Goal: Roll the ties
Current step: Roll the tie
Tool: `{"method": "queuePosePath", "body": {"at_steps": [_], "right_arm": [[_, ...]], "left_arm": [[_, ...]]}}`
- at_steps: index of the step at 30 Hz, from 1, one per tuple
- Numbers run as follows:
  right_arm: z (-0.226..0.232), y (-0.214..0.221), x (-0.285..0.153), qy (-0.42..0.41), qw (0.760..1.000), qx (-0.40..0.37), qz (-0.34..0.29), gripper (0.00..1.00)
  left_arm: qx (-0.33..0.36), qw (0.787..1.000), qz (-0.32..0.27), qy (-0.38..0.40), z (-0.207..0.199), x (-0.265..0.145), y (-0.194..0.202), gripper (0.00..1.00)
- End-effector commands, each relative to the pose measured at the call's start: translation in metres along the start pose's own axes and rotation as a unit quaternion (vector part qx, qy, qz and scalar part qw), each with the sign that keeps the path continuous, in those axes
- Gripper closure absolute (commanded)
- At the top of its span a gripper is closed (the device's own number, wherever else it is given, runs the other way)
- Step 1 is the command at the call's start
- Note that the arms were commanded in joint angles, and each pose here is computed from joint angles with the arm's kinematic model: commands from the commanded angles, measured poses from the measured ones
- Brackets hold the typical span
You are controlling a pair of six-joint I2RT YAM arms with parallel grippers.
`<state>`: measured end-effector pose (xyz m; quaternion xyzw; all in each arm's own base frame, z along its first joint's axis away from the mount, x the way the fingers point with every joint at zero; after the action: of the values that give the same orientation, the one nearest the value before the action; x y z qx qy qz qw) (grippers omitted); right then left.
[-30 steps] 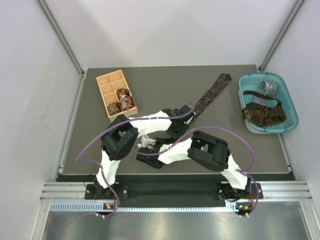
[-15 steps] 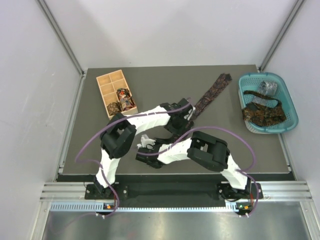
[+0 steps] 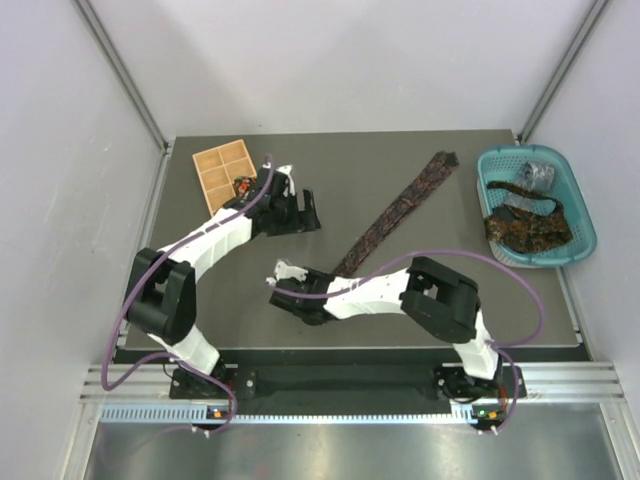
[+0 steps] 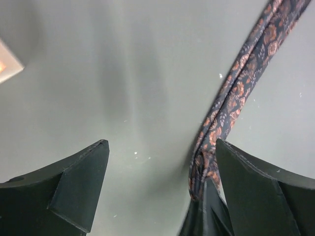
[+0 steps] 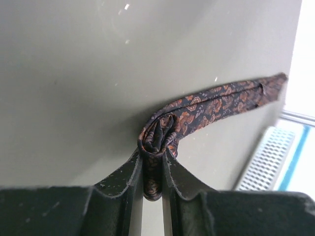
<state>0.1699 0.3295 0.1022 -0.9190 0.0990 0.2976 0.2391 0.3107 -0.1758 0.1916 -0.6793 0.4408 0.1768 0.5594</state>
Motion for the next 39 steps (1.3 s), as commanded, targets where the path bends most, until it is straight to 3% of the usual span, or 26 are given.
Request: {"method": "queuePosePath", "body": {"at_steps": [1,7,16,23,32,35,39], "right_arm": [[-0.029,-0.021,-0.016,-0.054,0.996,0.053,-0.041,1.00],[-0.054,-0.027,-0.023,-0.134,0.984,0.105,-0.063,1.00],[-0.079,-0.026,-0.013,-0.284,0.937,0.190,-0.071,1.00],[-0.092,-0.017,0.012,-0.428,0.870,0.240,-0.051,1.00],[-0.101,-0.008,0.045,-0.539,0.787,0.299,-0.012,1.00],[-0.095,-0.003,0.056,-0.568,0.766,0.301,0.000,1.00],[-0.091,-0.001,0.068,-0.580,0.754,0.309,0.007,1.00]], "left_arm": [[-0.065,0.996,-0.049,0.026,0.014,-0.009,-0.009,0.06],[-0.110,0.991,-0.074,0.005,0.040,-0.023,-0.005,0.07],[-0.132,0.987,-0.087,0.006,0.053,-0.031,0.002,0.07],[-0.116,0.989,-0.085,0.016,0.052,-0.035,0.013,0.07],[-0.095,0.991,-0.087,0.020,0.044,-0.039,0.033,0.09],[-0.056,0.993,-0.097,0.036,0.033,-0.038,0.041,0.11],[-0.006,0.992,-0.119,0.027,0.024,-0.041,0.058,0.11]]}}
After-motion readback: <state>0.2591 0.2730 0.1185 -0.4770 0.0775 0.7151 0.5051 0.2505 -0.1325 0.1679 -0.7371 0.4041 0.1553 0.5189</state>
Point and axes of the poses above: each gripper's point midway between its finger pads, its own x axis out along the fingers, its own z axis along the line the jaws close on, y = z × x, the point moved 10 cm from there along -x, back along the fingers, and after that the axes turned 8 degrees about x, right-handed, at the moved point
